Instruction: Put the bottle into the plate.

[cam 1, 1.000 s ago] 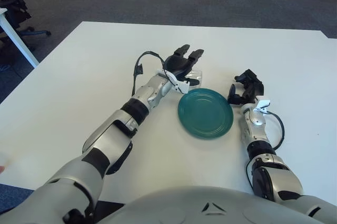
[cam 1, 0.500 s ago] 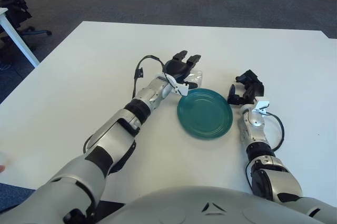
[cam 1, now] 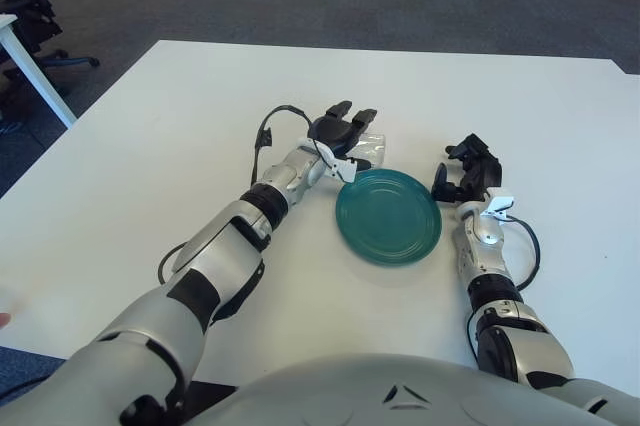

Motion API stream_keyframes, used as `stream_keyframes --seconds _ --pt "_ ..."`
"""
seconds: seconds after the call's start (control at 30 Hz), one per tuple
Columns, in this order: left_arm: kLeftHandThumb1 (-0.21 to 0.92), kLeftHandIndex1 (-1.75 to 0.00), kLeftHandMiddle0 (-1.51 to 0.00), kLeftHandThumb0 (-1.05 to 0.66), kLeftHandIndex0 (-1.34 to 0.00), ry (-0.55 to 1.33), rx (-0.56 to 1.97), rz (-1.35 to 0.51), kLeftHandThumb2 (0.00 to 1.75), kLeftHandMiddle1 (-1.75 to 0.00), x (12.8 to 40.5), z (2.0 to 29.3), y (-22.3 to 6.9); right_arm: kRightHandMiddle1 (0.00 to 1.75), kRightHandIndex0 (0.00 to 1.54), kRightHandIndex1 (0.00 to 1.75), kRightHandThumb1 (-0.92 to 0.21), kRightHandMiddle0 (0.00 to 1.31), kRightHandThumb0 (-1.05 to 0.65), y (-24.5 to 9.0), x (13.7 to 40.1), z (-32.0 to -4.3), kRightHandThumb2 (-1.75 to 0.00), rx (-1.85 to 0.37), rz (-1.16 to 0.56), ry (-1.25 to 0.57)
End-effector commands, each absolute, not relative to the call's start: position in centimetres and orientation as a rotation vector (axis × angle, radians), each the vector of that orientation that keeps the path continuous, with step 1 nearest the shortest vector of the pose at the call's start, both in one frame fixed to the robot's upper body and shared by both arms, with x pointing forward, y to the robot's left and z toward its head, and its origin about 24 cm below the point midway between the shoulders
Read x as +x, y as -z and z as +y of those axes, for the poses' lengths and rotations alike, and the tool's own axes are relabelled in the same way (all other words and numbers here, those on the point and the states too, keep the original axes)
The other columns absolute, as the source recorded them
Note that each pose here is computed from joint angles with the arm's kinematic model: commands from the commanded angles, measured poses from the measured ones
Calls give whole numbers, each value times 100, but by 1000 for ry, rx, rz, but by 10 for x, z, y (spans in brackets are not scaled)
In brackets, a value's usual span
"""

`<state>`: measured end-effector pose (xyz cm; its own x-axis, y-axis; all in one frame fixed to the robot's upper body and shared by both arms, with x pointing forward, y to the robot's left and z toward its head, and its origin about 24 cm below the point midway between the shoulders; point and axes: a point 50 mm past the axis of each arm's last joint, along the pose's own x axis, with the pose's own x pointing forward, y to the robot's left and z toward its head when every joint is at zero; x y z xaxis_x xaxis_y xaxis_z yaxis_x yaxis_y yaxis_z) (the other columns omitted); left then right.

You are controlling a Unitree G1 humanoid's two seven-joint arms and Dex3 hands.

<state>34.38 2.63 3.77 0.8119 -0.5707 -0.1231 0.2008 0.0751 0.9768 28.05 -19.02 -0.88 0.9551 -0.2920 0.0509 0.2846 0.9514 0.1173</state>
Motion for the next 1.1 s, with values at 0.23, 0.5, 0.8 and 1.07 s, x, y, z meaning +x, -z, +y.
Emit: stream_keyframes --seconds 0.23,0.5,0.8,1.07 --pt "92 -33 -16 -105 0 622 1415 -276 70 0 342 27 -26 175 99 146 15 80 0 43 249 -190 -173 153 70 291" --pt "92 -56 -27 -105 0 632 1420 -200 66 -5 339 27 -14 175 98 146 12 78 0 42 246 -191 -171 184 47 280" --pt "92 -105 -30 -105 -1 665 1468 -163 61 -145 337 27 -8 175 97 148 12 78 0 40 242 -194 -171 215 17 293" --pt "92 -145 -60 -99 -18 673 1493 -157 47 -173 338 27 -9 175 96 149 12 79 -1 38 239 -194 -172 210 -6 307"
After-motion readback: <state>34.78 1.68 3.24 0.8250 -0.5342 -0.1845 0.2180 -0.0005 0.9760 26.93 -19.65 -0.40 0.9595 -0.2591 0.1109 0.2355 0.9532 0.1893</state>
